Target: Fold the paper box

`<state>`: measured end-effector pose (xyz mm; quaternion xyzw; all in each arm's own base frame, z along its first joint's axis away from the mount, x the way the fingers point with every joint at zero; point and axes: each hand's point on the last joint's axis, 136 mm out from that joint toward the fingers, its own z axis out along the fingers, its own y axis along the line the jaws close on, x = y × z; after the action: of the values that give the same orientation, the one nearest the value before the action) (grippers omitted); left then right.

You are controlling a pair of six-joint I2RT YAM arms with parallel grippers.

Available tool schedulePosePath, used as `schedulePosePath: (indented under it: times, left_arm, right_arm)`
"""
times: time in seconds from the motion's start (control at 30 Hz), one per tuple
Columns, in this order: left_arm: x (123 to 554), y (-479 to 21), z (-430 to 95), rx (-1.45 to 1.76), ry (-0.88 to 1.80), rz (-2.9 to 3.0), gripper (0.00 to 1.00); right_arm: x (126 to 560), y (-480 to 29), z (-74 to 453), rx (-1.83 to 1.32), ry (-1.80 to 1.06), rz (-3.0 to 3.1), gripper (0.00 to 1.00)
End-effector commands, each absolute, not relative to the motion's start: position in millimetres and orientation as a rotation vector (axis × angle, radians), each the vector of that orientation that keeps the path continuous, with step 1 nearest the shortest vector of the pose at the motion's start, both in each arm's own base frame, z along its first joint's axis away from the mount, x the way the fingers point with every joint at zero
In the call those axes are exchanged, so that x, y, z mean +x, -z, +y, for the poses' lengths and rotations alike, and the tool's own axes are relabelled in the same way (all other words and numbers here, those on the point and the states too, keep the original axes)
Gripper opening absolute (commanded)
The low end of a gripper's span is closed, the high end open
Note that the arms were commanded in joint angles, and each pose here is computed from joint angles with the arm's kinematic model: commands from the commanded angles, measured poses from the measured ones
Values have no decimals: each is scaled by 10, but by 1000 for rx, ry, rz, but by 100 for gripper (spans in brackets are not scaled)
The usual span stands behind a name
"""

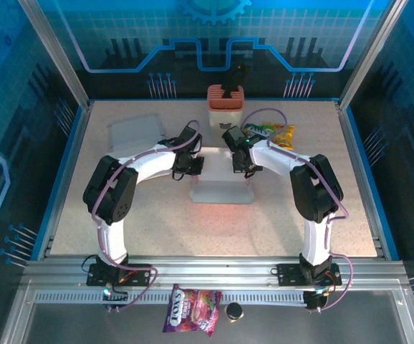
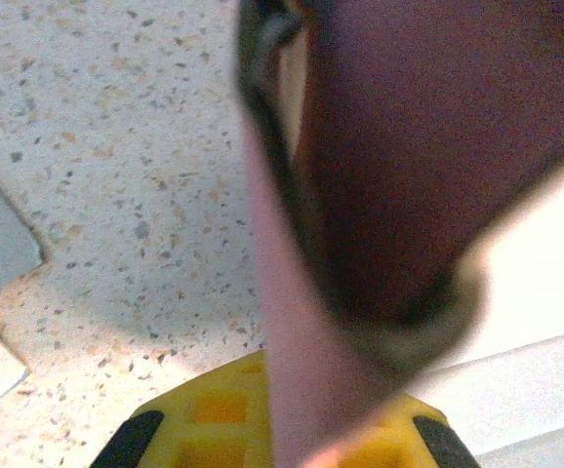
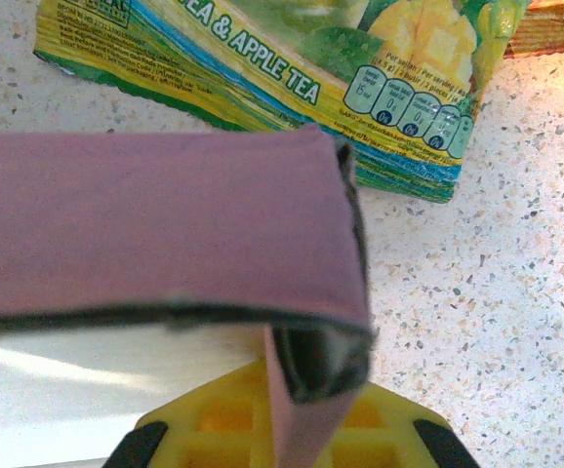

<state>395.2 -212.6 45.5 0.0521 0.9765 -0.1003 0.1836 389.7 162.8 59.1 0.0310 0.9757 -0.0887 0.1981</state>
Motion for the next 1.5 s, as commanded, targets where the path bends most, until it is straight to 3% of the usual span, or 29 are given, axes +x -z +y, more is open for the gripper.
schedulePosePath:
  times: [0.0,0.17,0.4,0.57,1.0,1.3,1.47]
  left_arm:
    - [3927,-453,-2039,22,103,2777,0]
    - [3886,-460,-1975,-102,57,2758,0]
    - [4044,-724,-2176,4,324,2684,32]
    - [4106,-777,-2203,45,424,2674,36]
    - [4071,-651,-2095,64,322,2707,13]
    - [3956,-496,-1878,-80,-13,2765,0]
    - [3882,-437,-1796,-167,-190,2771,0]
  right_arm:
    - [3749,-423,1607,80,307,2816,0]
    - [3726,-392,1610,86,306,2826,0]
    - [3736,-373,1635,62,286,2830,0]
    - [3747,-370,1648,57,275,2834,0]
    - [3747,-365,1645,66,270,2840,0]
    - [3746,-341,1684,88,255,2848,0]
    - [3745,-333,1700,94,239,2846,0]
